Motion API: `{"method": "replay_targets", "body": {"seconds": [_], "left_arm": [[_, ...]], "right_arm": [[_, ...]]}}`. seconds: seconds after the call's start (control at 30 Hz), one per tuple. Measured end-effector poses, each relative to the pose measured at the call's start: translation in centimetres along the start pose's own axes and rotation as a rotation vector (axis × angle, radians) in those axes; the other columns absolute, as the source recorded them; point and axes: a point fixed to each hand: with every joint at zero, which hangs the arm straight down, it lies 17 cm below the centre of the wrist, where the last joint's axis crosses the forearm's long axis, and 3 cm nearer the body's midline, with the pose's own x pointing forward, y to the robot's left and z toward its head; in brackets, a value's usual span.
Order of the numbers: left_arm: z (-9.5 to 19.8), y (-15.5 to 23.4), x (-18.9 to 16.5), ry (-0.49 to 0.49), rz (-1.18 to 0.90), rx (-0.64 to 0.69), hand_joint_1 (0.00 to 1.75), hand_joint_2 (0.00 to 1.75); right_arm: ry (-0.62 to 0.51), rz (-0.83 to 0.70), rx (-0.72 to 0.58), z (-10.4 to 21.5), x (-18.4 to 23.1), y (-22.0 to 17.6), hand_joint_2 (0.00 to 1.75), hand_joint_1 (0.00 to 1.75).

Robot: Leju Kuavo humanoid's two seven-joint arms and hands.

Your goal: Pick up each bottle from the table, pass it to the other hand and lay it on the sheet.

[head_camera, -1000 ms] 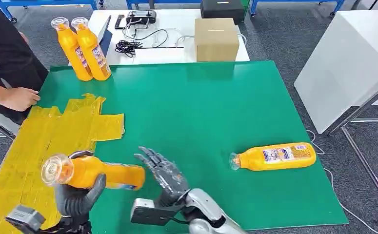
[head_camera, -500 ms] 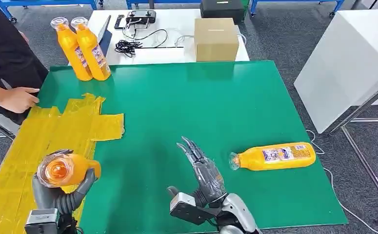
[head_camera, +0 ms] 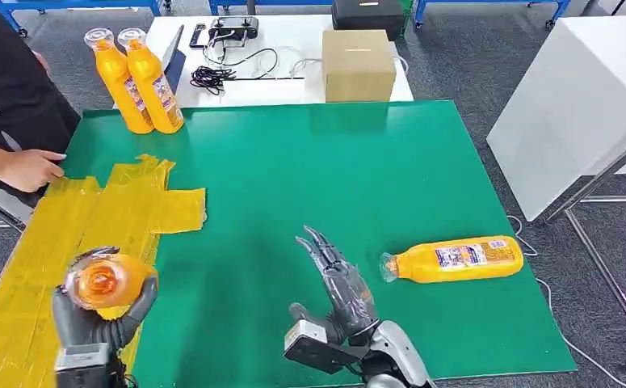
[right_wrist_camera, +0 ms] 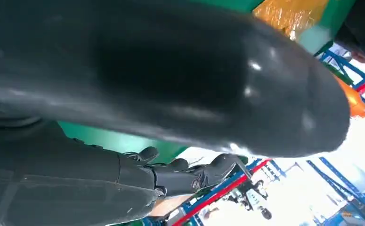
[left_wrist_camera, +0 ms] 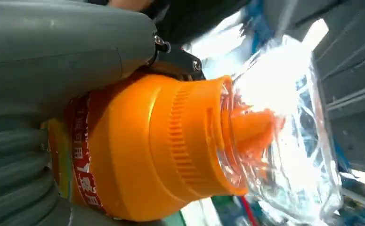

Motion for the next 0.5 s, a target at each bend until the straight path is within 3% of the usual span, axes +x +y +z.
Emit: {"method": "replay_targets", "body": {"seconds": [0.17,0.3,0.33,0.43,0.5], "left_arm": [[0.2,-1.7,1.7,-0.225,-0.448,-0.123,1.75,1.75],[0.0,-1.6,0.4,-0.243,-0.639,-0.165,1.75,1.75],[-0.1,-1.8,-0.5,-0.211,-0.672,-0.184,1.75,1.75],[-0.8,-4.4,-7.5,-0.073,-0.814,-0.322,1.75,1.75],[0.9,-3.8,-11.4,0.139,-0.877,-0.303,1.75,1.75]], "right_arm": [[0.020,0.035,-0.066,1.6,-1.7,-3.6,0.00,0.00],[0.046,0.059,-0.108,3.3,-3.2,-6.2,0.00,0.00],[0.054,0.067,-0.112,3.7,-3.6,-6.8,0.00,0.00],[0.067,0.094,-0.102,4.1,-4.2,-7.9,0.00,0.00],[0.075,0.101,-0.112,4.3,-4.5,-8.6,0.00,0.00]]}}
